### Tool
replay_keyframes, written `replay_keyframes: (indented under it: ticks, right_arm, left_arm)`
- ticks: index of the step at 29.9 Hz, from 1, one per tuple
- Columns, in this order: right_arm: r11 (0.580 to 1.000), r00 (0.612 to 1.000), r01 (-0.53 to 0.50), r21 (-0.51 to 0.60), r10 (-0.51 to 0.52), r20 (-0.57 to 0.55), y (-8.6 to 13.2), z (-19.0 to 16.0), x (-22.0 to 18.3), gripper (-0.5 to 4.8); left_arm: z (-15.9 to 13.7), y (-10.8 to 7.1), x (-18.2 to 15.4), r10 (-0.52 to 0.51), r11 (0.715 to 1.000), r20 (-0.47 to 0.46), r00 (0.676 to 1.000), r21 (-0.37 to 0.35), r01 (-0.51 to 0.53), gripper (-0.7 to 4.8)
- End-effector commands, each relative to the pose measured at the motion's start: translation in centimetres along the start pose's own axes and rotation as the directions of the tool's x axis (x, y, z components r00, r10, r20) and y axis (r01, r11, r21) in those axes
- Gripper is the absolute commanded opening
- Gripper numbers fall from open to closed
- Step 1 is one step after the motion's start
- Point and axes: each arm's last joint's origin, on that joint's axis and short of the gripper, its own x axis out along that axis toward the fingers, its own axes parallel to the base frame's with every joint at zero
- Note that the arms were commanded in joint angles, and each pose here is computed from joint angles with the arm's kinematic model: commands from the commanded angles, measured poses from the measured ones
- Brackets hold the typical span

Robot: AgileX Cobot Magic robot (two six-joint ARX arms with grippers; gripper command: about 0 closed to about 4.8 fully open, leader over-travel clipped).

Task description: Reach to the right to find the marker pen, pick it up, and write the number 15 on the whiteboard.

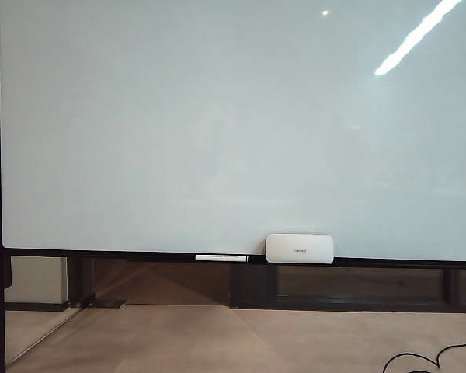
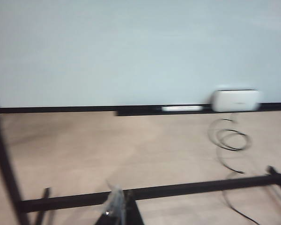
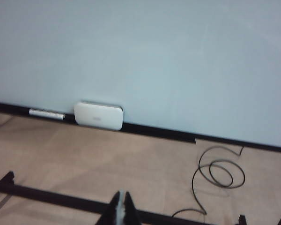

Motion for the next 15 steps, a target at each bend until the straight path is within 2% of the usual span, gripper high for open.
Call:
replay_keyframes:
  ticks: [1, 3, 8, 15]
  right_arm:
    - [0.995, 0.995, 0.099, 0.001, -0.099, 0.013, -0.29, 0.2, -0.03, -0.08]
    - [0.992, 0.992, 0.123, 0.042, -0.123, 0.005, -0.36, 0.13, -0.03, -0.08]
    - [0.996, 0.996, 0.085, 0.027, -0.084, -0.021, -0.24, -0.12, -0.02, -0.08]
    - [0.995, 0.993, 0.088, 0.042, -0.091, 0.069, -0.28, 0.74, -0.05, -0.08]
  left_arm:
    - [0.22, -0.15, -0.01, -0.046, 0.998, 0.017, 0.999, -0.037, 0.047, -0.05]
    - [0.23, -0.15, -0.01, -0.046, 0.998, 0.017, 0.999, -0.043, 0.047, -0.05]
    - [0.23, -0.15, -0.01, -0.046, 0.998, 0.017, 0.999, -0.043, 0.047, -0.05]
    - [0.23, -0.16, -0.01, -0.05, 0.998, 0.017, 0.999, -0.047, 0.051, -0.05]
